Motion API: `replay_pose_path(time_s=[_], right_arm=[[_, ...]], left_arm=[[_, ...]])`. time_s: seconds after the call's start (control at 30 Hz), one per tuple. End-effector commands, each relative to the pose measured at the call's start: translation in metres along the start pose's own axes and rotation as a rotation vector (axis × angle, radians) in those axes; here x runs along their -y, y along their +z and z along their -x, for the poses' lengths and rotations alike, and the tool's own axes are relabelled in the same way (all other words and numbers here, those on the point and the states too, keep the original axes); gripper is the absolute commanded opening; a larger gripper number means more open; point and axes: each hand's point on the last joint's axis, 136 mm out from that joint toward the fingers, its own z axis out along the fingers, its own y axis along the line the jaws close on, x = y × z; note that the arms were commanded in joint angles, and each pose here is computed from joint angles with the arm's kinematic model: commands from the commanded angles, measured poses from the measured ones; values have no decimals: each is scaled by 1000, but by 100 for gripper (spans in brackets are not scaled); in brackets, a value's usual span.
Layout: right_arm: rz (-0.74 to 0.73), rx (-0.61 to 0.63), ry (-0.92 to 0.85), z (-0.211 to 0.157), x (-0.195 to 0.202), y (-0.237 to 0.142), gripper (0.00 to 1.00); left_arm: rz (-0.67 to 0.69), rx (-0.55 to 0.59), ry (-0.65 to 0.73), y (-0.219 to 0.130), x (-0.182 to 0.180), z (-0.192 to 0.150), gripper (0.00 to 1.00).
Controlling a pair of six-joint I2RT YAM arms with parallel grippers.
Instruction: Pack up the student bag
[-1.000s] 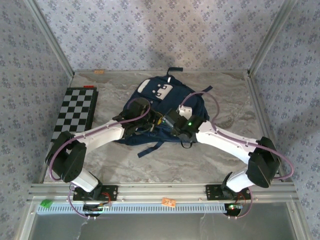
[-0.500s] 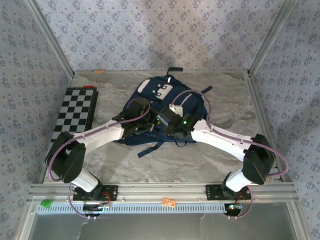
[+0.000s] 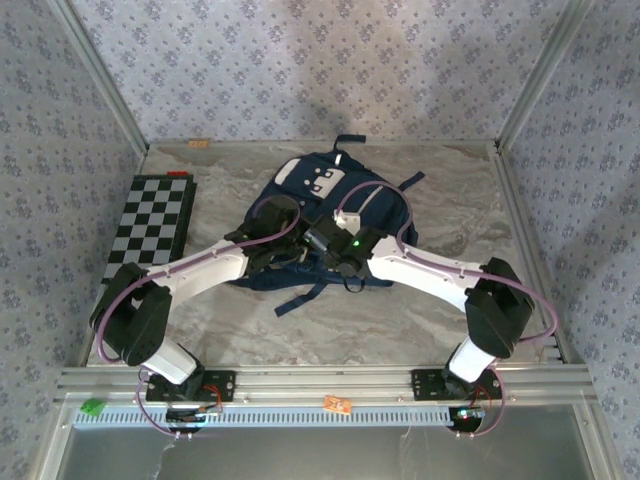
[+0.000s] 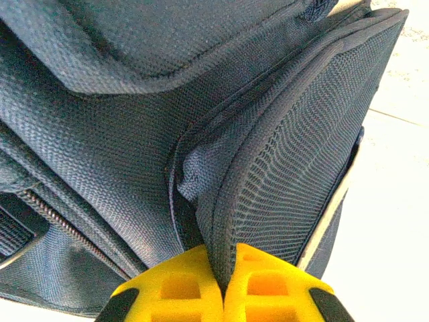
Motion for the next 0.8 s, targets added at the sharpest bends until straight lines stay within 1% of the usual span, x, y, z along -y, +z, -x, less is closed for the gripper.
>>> replay_pose_path(time_s=[0.0, 0.1, 0.17, 0.3, 0.37, 0.47, 0.53, 0.6, 0.67, 0.7, 0.73, 0.77], right_arm=[[-85, 90, 38, 24, 11, 5, 24], [-112, 84, 19, 23, 15, 4, 19], [-115, 82, 15, 20, 17, 2, 13], [-88, 72, 7, 16, 16, 1, 11], [-85, 69, -1, 15, 17, 0, 6], [-100, 76, -26, 19, 22, -6, 1], [-122, 70, -54, 19, 30, -14, 0], [-134, 54, -93, 13, 42, -24, 0], [-116, 2, -117, 2, 55, -28, 0], [-120, -36, -127, -7, 67, -26, 0], [-116, -50, -130, -8, 75, -28, 0], [-114, -64, -143, -11, 84, -28, 0]], left_arm=[[-102, -82, 38, -23, 40, -24, 0], [-90, -70, 43, -23, 36, -21, 0], [-90, -62, 38, -23, 34, -17, 0], [-86, -45, 43, -26, 32, -13, 0], [-89, -43, 48, -26, 33, -11, 0], [-80, -30, 65, -28, 32, -6, 0], [-59, -4, 87, -33, 28, 4, 0], [-32, 45, 143, -42, 22, 20, 0], [8, 74, 196, -51, 16, 38, 0], [26, 86, 222, -55, 14, 47, 0], [45, 100, 238, -59, 11, 56, 0], [39, 108, 283, -62, 15, 63, 0]])
